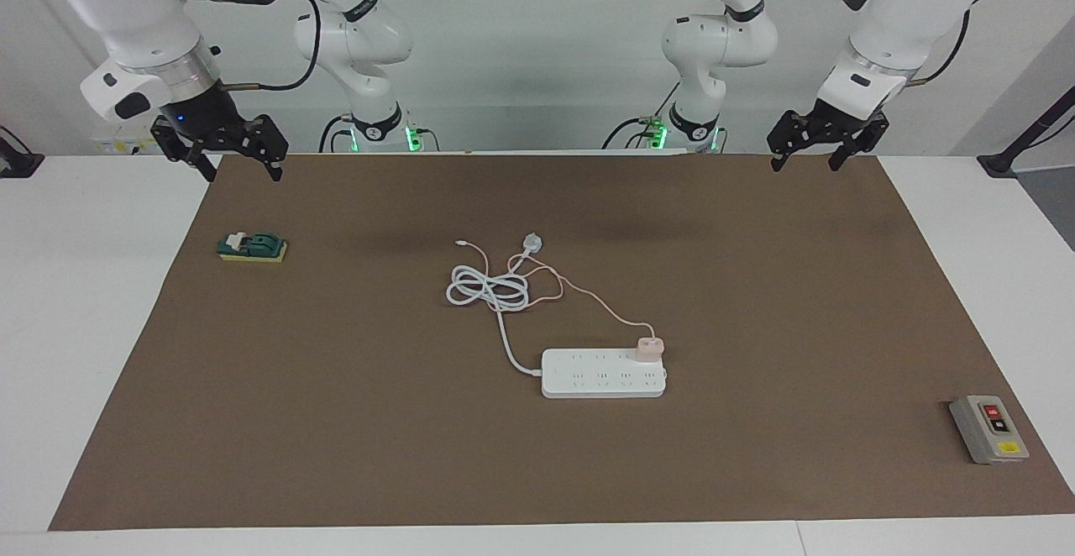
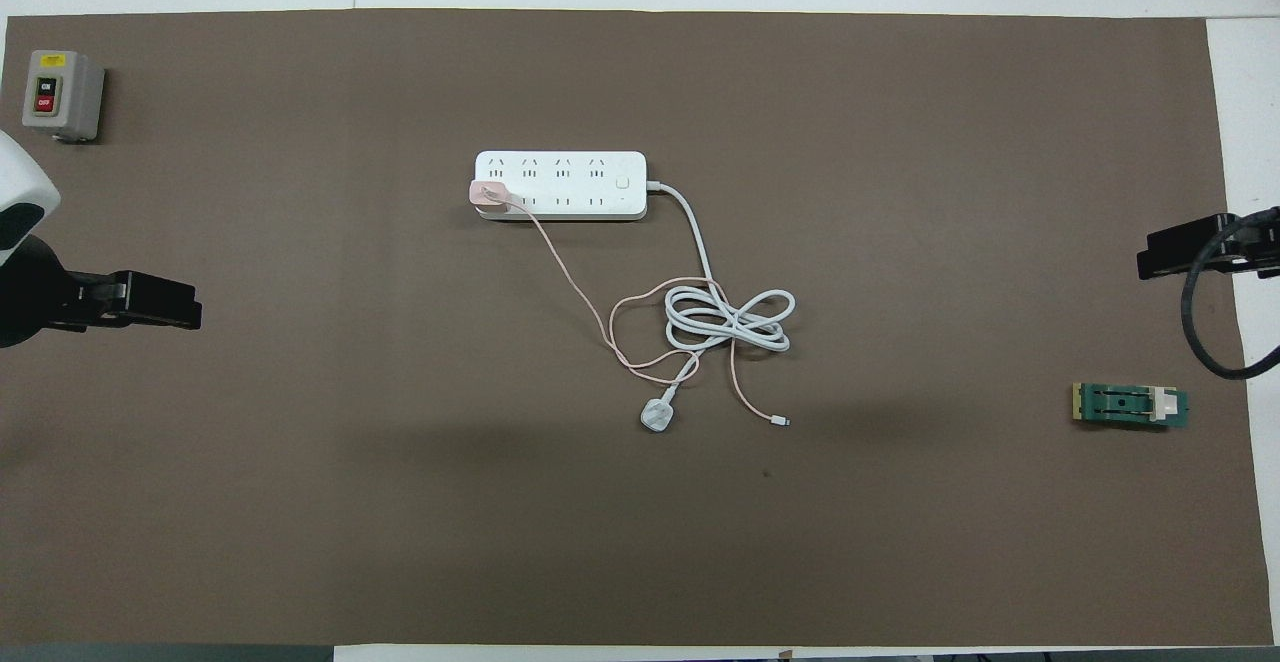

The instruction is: Plug charger into power strip

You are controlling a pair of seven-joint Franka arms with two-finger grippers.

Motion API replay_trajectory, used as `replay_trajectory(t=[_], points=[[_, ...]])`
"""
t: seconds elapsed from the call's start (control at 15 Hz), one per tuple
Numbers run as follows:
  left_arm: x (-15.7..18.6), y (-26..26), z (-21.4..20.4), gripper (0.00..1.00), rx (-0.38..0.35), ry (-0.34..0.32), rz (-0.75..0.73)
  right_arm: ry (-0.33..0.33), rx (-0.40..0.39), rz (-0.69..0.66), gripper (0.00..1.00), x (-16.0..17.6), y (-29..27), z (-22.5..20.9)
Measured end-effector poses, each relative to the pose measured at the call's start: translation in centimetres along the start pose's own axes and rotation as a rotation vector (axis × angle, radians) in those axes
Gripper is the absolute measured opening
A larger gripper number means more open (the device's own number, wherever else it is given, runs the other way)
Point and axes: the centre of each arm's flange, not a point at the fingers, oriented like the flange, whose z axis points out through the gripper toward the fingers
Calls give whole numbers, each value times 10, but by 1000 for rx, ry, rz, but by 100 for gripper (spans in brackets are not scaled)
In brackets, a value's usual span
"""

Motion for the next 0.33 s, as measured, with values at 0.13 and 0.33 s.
replay_trajectory(t=[0.13, 0.33], points=[[0, -1, 0, 100, 0, -1, -1, 0, 0, 0, 100, 0, 0, 0], [0, -3, 1, 100, -1, -4, -6, 0, 0, 0, 100, 0, 0, 0]])
